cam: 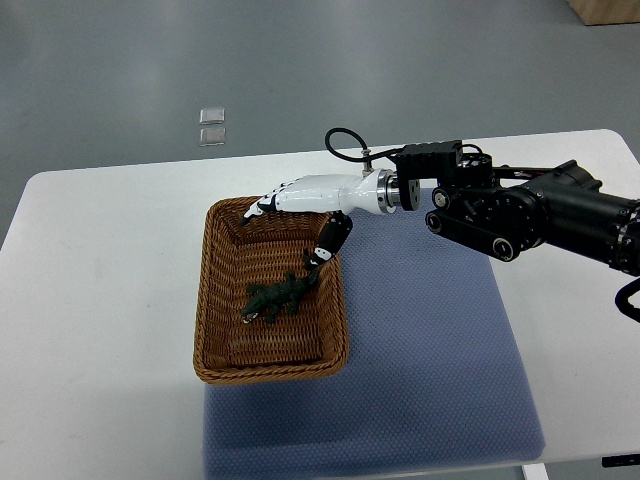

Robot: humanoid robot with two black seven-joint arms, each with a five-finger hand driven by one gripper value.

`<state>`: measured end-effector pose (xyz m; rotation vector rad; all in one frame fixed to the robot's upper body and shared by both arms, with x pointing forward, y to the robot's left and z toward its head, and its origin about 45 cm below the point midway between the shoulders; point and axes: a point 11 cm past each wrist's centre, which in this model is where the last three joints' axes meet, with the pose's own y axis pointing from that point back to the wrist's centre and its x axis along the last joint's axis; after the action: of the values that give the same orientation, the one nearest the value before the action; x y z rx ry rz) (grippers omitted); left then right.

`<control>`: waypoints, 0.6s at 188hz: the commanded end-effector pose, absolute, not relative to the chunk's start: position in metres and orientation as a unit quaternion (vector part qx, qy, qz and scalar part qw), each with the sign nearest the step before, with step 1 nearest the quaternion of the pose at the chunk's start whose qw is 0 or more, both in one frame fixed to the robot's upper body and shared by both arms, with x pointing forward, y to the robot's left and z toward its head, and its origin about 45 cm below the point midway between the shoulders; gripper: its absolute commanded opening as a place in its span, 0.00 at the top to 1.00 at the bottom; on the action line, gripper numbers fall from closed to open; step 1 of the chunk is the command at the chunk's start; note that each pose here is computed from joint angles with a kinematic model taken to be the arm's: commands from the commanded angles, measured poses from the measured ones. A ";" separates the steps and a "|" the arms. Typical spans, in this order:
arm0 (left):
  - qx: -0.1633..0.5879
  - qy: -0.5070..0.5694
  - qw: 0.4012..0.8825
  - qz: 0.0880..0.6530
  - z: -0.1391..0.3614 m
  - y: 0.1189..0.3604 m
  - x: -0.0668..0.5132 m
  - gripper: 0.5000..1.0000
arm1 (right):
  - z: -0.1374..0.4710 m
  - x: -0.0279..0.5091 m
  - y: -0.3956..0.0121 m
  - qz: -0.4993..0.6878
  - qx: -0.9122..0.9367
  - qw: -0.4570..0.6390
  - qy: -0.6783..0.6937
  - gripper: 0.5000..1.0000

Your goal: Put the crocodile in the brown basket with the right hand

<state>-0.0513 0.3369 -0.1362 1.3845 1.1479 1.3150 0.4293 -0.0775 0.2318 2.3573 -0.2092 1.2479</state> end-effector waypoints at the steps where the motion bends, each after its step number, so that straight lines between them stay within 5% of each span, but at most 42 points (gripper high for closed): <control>1: 0.558 0.462 0.441 0.530 -0.136 0.337 -0.051 0.00 | 0.241 0.435 -0.087 0.403 0.882 0.219 -0.105 0.16; 113: 0.558 0.462 0.441 0.530 -0.136 0.337 -0.051 0.00 | 0.277 0.476 -0.196 0.063 0.932 0.100 -0.343 0.15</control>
<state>-0.0513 0.3369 -0.1362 1.3845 1.1479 1.3150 0.4732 -0.1805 0.2871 2.7587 -0.8864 0.3668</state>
